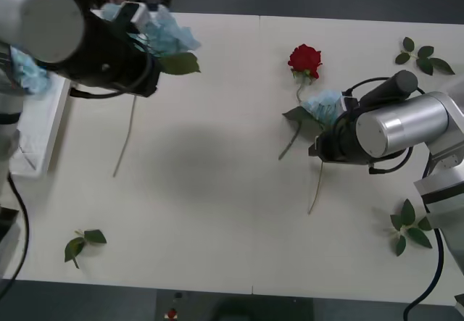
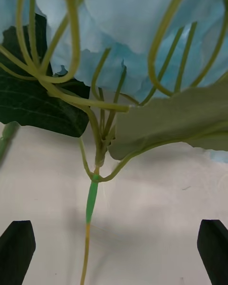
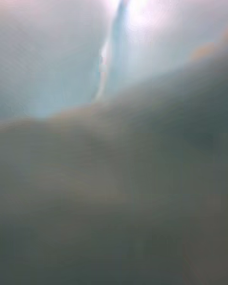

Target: Put the red flowers into the right box and the blue flowers into the left box

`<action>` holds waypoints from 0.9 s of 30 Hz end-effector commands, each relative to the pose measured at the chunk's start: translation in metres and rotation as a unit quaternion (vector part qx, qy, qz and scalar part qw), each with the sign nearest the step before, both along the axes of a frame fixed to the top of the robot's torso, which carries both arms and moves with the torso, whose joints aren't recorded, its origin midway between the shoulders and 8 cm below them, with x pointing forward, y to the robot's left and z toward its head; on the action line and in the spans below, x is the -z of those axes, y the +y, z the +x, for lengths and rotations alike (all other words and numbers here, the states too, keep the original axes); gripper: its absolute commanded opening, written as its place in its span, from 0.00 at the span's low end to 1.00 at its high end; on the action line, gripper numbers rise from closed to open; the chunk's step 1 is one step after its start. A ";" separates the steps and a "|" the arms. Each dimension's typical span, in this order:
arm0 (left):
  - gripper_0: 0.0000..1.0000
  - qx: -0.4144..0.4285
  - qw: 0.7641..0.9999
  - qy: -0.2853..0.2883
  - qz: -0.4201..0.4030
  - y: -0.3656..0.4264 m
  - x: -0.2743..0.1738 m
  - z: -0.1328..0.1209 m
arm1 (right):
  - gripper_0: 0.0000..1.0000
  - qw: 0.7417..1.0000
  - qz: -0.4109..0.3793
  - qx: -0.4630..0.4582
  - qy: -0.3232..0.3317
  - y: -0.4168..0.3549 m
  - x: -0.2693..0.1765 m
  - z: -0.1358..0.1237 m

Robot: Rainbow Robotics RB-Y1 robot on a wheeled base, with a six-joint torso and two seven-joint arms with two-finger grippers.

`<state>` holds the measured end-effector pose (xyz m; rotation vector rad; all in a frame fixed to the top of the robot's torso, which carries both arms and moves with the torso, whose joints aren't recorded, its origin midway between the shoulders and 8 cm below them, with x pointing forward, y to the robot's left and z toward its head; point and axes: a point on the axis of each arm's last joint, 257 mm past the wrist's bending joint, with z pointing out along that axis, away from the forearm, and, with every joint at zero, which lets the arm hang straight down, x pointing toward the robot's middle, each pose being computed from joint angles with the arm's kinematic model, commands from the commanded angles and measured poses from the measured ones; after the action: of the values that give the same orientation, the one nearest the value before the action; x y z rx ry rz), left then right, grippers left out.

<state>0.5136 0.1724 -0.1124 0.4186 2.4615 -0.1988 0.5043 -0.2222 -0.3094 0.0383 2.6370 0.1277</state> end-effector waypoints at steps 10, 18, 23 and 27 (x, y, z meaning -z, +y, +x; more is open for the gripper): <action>0.00 -0.055 0.988 0.060 0.132 0.214 -0.029 -0.040 | 1.00 1.000 0.008 0.007 -0.015 0.022 0.004 0.011; 0.00 -0.100 0.975 0.072 0.186 0.326 -0.011 -0.052 | 0.00 1.000 0.005 0.010 -0.015 0.022 0.005 0.011; 0.00 -0.124 0.969 0.074 0.199 0.365 -0.001 -0.050 | 0.00 1.000 0.008 0.011 -0.014 0.023 0.005 0.010; 0.01 -0.149 0.966 0.063 0.203 0.389 0.007 -0.042 | 0.00 1.000 0.007 0.012 -0.017 0.023 0.005 0.012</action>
<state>0.4628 0.5457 -0.1367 0.1817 2.7000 0.3714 0.5054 -0.2077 -0.3296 0.0346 2.6399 0.1089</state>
